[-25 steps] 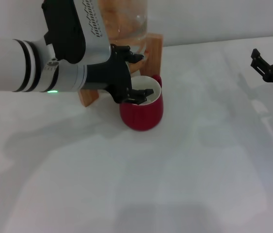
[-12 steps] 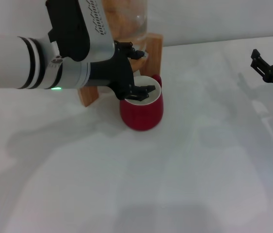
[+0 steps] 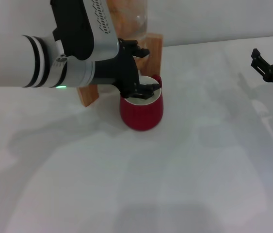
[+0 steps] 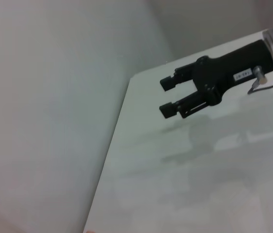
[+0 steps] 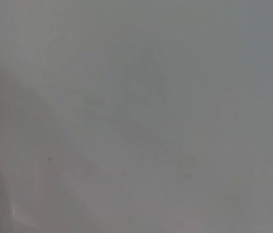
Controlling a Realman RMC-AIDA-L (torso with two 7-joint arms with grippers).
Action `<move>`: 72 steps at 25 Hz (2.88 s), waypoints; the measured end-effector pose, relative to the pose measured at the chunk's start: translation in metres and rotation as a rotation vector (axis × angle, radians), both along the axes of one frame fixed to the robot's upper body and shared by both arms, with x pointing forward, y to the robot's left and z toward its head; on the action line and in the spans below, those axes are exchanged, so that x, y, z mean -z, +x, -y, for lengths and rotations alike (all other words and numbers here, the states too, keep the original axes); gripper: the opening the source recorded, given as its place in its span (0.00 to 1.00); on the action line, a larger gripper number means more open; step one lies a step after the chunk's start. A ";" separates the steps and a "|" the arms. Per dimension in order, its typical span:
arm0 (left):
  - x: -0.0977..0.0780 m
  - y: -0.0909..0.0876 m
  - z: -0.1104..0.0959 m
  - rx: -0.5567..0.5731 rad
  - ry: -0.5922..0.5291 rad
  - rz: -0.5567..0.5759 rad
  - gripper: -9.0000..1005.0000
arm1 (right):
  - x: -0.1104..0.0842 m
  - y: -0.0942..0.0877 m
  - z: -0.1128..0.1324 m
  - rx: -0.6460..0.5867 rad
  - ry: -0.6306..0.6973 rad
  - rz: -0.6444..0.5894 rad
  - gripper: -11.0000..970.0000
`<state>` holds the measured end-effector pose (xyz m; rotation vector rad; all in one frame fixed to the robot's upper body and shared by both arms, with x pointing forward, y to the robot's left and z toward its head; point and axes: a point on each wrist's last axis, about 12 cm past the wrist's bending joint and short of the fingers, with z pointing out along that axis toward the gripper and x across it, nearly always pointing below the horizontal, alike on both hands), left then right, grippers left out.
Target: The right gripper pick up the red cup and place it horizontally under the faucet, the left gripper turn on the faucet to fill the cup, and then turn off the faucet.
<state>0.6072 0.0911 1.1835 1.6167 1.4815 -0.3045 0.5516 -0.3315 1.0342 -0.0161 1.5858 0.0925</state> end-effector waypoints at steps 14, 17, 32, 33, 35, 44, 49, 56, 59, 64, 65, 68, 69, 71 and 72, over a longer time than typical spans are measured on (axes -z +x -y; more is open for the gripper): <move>0.000 0.004 0.000 -0.006 -0.004 0.016 0.81 | -0.001 0.001 -0.001 -0.003 0.000 0.004 0.86; 0.001 0.005 -0.001 -0.008 -0.001 0.019 0.81 | -0.001 0.002 -0.001 -0.004 0.000 0.005 0.86; 0.003 0.008 -0.002 -0.018 0.004 0.036 0.81 | -0.002 0.003 -0.002 -0.006 0.001 0.008 0.86; 0.003 0.008 -0.002 -0.019 0.004 0.037 0.81 | -0.002 0.003 -0.002 -0.006 0.001 0.008 0.86; 0.003 0.009 -0.002 -0.022 0.002 0.040 0.81 | -0.002 0.003 -0.002 -0.005 0.001 0.008 0.86; 0.004 0.010 -0.003 -0.030 0.000 0.043 0.81 | -0.002 0.002 -0.001 -0.005 0.001 0.008 0.86; 0.005 0.010 -0.002 -0.034 0.000 0.043 0.81 | -0.002 0.001 -0.001 -0.007 0.001 0.011 0.86; 0.006 0.009 0.000 -0.030 0.001 0.046 0.81 | -0.002 0.001 -0.001 -0.006 0.001 0.012 0.86; 0.006 0.006 0.004 -0.015 -0.007 0.042 0.81 | -0.002 0.001 -0.001 -0.005 0.001 0.012 0.86; 0.004 -0.001 0.011 0.004 -0.041 0.038 0.81 | -0.002 0.000 0.000 -0.003 0.002 0.012 0.86; 0.004 -0.004 0.012 0.009 -0.053 0.041 0.81 | -0.002 0.000 0.000 -0.003 0.002 0.012 0.86; 0.002 -0.011 0.013 0.009 -0.087 0.050 0.81 | -0.002 0.000 -0.001 -0.005 0.001 0.014 0.86; 0.002 -0.013 0.012 0.005 -0.100 0.052 0.81 | -0.002 0.000 -0.001 -0.006 0.001 0.016 0.86; 0.002 -0.020 0.009 -0.009 -0.134 0.056 0.81 | -0.002 -0.002 -0.001 -0.009 0.002 0.024 0.86; 0.003 -0.023 0.006 -0.020 -0.150 0.055 0.81 | -0.002 -0.003 0.000 -0.009 0.002 0.027 0.86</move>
